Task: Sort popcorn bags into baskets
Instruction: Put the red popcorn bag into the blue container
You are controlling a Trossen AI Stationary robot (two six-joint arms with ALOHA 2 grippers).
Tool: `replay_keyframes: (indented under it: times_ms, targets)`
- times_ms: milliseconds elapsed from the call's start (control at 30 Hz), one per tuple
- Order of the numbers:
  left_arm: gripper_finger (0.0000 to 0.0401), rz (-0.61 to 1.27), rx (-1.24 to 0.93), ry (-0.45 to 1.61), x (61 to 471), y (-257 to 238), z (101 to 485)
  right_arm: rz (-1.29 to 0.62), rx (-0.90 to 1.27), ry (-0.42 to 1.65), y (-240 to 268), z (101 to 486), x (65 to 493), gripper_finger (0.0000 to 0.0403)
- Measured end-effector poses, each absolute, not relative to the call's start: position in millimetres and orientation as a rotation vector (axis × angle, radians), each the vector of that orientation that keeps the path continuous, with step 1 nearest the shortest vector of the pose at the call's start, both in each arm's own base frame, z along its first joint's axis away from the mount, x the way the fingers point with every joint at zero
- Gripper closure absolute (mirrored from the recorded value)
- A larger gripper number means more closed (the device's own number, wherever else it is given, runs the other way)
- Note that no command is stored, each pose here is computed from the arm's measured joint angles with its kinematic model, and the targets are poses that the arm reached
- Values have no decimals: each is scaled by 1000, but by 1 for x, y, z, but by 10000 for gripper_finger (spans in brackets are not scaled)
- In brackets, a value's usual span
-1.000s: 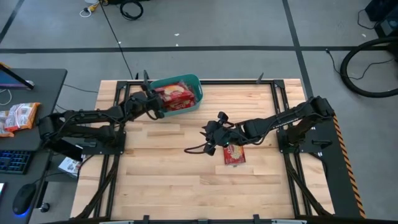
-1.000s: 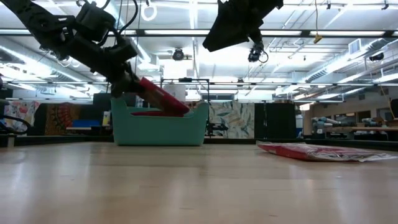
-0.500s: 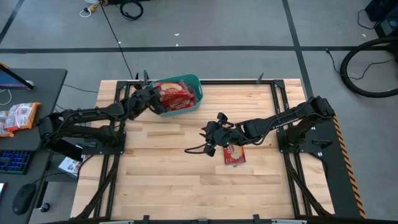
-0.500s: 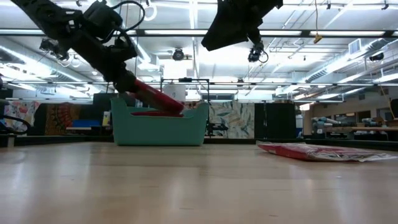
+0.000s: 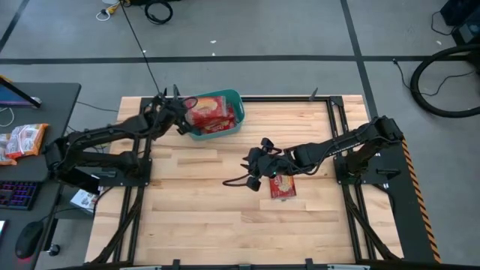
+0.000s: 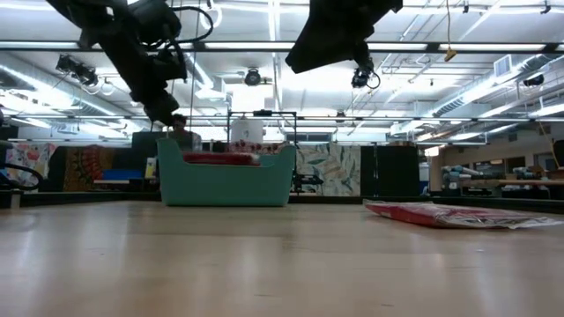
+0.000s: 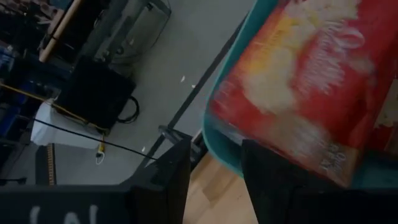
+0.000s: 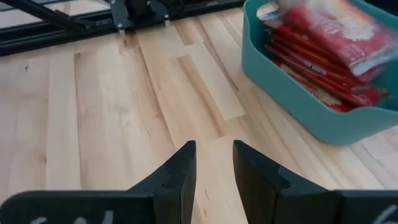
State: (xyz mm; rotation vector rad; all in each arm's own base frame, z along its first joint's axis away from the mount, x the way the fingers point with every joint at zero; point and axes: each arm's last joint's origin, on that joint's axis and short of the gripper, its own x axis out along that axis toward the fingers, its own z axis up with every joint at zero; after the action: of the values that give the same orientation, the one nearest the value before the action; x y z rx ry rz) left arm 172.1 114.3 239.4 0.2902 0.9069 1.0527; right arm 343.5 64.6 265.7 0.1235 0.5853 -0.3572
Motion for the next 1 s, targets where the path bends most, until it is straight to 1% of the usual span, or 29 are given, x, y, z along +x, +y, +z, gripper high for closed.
replay_keyframes:
  times_ms: [133,200,267,400,500,600,733,867,1000]
  targets:
    - [255,1003,272,948,171,111,240,-355,140,601,67,264,342,292]
    - [255,884,222,916,176,107,240,-332,158,625,68,263,341,292]
    - [255,726,175,878,179,101,241,-313,180,661,69,260,339,292]
    - [255,456,121,781,190,87,243,-323,217,756,70,253,332,292]
    - [255,300,107,728,197,74,245,-364,258,862,72,246,322,292]
    - [255,182,106,715,201,61,244,-426,288,984,72,239,310,292]
    - [255,75,139,696,206,44,240,-483,309,1101,73,234,297,292]
    - [255,10,165,692,208,30,238,-503,302,1134,75,227,292,292]
    - [255,-43,181,670,210,18,240,-494,310,1175,74,207,285,292]
